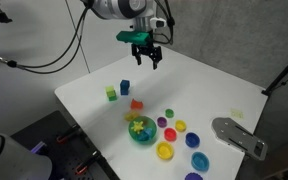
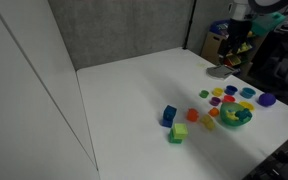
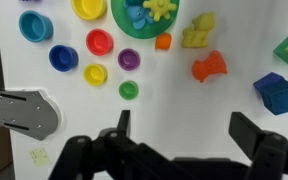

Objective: Remove the orange toy from the green bowl and put it on the table.

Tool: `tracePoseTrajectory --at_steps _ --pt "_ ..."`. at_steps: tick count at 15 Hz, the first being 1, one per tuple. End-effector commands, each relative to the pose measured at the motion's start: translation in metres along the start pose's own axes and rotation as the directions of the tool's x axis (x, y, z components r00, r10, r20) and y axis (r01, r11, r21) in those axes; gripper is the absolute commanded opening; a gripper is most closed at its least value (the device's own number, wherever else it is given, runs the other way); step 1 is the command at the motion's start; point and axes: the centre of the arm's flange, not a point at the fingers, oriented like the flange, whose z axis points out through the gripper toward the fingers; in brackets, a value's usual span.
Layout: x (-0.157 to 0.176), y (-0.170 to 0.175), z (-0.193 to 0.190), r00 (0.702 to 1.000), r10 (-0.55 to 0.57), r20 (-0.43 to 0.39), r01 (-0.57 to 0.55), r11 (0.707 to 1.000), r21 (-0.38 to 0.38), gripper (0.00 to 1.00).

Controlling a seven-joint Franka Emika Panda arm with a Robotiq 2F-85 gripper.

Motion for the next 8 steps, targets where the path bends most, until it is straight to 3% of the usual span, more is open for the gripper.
tracePoseTrajectory --at_steps 1,5,6,8 --pt "-0.012 0.007 -0.044 0.997 0.067 0.025 -0.068 0.996 0.061 1.00" --pt "-0.025 0.010 -0.074 0.995 0.095 0.042 -0.099 0.991 0.090 1.00" --pt "-0.021 0.007 -0.055 0.997 0.063 0.035 -0.065 0.995 0.076 1.00" --pt "-0.023 0.007 -0.060 0.997 0.064 0.032 -0.066 0.995 0.076 1.00"
